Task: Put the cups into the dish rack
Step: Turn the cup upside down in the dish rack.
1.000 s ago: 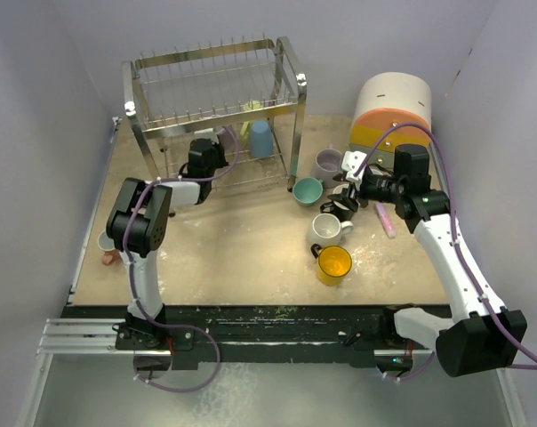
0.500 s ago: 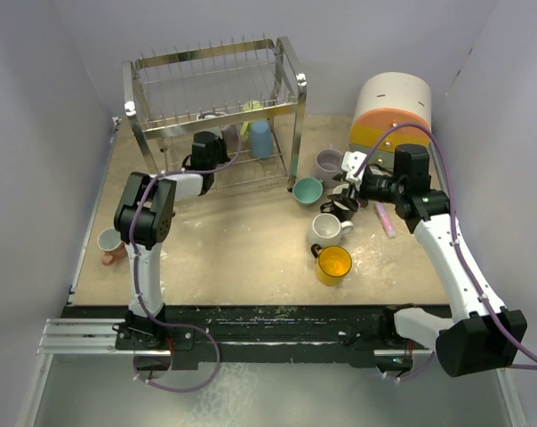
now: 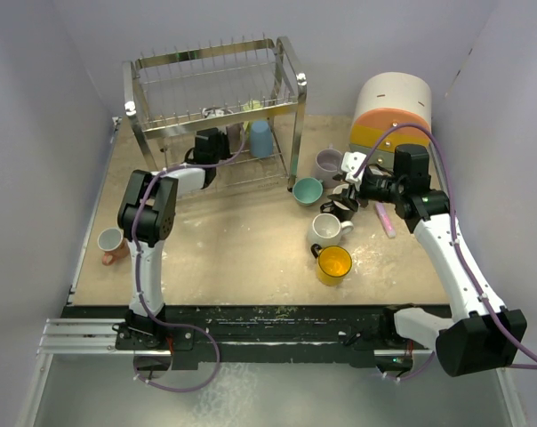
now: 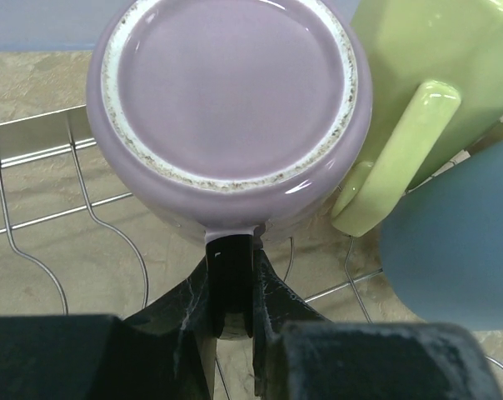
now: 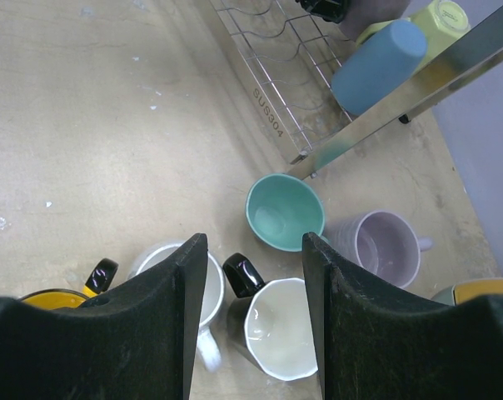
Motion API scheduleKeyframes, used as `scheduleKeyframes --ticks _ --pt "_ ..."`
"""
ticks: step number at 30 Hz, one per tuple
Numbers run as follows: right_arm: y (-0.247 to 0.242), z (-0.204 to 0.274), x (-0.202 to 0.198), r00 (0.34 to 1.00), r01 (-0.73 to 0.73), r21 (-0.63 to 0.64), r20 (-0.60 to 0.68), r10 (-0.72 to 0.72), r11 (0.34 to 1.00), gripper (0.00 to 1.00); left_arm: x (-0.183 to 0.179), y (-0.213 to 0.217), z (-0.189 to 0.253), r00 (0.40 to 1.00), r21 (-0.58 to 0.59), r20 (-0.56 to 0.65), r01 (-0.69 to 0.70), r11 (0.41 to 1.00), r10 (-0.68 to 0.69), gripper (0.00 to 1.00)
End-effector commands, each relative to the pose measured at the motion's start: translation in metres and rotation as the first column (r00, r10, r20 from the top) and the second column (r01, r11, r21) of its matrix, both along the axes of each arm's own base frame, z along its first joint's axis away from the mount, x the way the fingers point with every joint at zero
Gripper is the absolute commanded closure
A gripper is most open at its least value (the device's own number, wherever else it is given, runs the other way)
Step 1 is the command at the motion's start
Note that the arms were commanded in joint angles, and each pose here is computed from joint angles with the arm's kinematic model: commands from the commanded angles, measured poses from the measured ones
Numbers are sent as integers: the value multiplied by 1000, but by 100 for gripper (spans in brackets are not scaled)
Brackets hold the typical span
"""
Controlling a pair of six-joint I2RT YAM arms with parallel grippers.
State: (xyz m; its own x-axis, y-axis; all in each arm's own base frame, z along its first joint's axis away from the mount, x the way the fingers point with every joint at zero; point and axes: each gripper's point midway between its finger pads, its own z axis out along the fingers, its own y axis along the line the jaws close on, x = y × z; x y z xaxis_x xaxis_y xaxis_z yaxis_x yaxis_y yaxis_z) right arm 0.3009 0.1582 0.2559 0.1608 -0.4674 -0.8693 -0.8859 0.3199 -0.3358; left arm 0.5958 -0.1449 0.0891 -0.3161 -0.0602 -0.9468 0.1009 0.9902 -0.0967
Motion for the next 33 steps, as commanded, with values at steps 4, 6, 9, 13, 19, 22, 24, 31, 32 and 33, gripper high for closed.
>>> scheduleKeyframes --ticks 4,6,9,13,19,22,24,31,32,33 --pt "2 1 0 1000 -17 3 17 17 1000 48 26 -4 59 986 -14 168 12 1000 -9 69" --pt "1 0 1 1000 -18 2 17 18 1000 48 25 -4 61 986 -18 168 10 1000 -7 63" --pt "1 0 0 1000 -18 1 16 18 1000 48 23 -3 65 986 -25 169 5 1000 -1 56" --pt "2 0 0 1000 -20 2 18 20 1000 48 16 1 73 984 -40 176 -12 999 18 45" --pt "2 1 -1 1000 -22 2 19 22 1000 48 -1 4 80 984 -78 176 -19 997 32 36" --pt "2 1 -1 1000 -23 3 20 23 1000 48 -10 2 81 985 -97 169 2 995 14 34" --pt "2 1 -1 1000 -22 2 21 22 1000 48 -17 -1 80 987 -106 160 21 994 -4 33" --pt "1 1 -1 999 -23 -1 26 23 1000 48 -44 -13 69 985 -123 137 119 985 -101 32" --pt "2 1 -1 999 -24 0 25 24 1000 48 -48 -15 69 983 -121 138 138 983 -121 32" --pt "2 1 -2 999 -25 0 26 25 1000 48 -52 -16 67 981 -116 135 155 981 -139 32"
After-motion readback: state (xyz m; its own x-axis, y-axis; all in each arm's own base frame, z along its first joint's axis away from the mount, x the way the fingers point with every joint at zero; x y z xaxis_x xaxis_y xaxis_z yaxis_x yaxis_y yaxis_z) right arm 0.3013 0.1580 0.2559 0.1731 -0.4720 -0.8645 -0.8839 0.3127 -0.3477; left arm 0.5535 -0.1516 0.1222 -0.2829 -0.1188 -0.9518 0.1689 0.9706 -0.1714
